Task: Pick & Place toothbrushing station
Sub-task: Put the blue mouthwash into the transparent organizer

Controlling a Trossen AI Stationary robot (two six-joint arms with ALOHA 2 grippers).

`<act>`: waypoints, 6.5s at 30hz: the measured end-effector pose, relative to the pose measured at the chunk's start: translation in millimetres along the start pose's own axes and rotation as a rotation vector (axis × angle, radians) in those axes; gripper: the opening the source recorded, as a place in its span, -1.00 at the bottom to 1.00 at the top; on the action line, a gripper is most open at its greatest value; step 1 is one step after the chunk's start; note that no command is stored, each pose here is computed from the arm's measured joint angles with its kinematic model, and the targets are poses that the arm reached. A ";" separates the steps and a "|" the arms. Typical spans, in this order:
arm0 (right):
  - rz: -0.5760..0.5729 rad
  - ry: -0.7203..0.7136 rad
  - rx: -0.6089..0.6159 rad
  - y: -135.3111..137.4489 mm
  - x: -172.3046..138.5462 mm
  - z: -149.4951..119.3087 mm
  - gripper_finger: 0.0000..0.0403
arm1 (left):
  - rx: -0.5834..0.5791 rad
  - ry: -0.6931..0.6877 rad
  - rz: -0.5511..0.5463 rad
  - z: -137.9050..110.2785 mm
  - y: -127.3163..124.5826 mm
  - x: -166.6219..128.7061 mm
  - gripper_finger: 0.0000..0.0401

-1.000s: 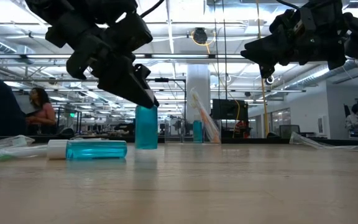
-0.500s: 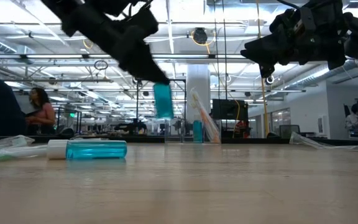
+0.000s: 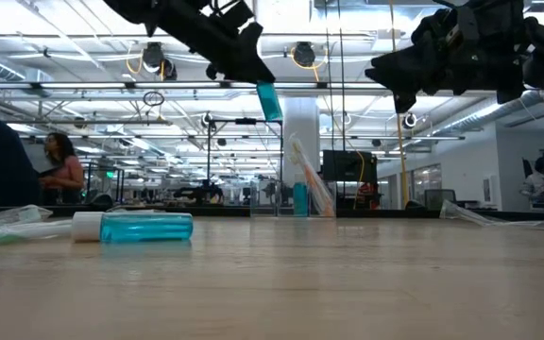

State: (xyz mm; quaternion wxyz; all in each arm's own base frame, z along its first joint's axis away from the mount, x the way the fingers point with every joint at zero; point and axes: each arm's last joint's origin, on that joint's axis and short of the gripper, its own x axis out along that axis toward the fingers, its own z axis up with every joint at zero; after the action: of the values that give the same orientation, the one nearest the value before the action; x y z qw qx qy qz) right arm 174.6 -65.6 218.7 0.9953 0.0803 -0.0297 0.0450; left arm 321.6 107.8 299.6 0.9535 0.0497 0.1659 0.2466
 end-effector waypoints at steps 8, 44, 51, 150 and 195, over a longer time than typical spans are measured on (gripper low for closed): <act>0.012 -0.062 -0.035 1.4 -0.2 6.6 -0.48 | -0.103 -0.017 0.001 8.5 53.6 40.7 -0.49; 0.015 -0.059 -0.035 1.4 -0.2 6.3 -0.48 | -0.175 0.292 0.045 -59.8 74.4 151.1 -0.42; 0.016 -0.059 -0.034 1.4 -0.2 6.3 -0.48 | -0.197 0.305 0.046 -60.5 73.9 150.4 -0.41; 0.017 -0.063 -0.019 1.6 -0.2 6.7 -0.48 | -0.367 0.613 -0.545 -140.6 -149.6 -137.1 0.36; 0.020 -0.076 -0.018 1.9 -0.4 8.1 -0.48 | -0.092 0.955 -0.335 -158.9 -197.0 -101.8 -0.28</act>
State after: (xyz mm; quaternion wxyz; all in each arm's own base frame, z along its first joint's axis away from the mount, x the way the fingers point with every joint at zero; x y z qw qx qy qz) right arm 173.6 -65.1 226.9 0.9936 0.0728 -0.0685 0.0518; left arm 273.0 -111.8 145.2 0.7988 -0.1378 0.5783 0.0927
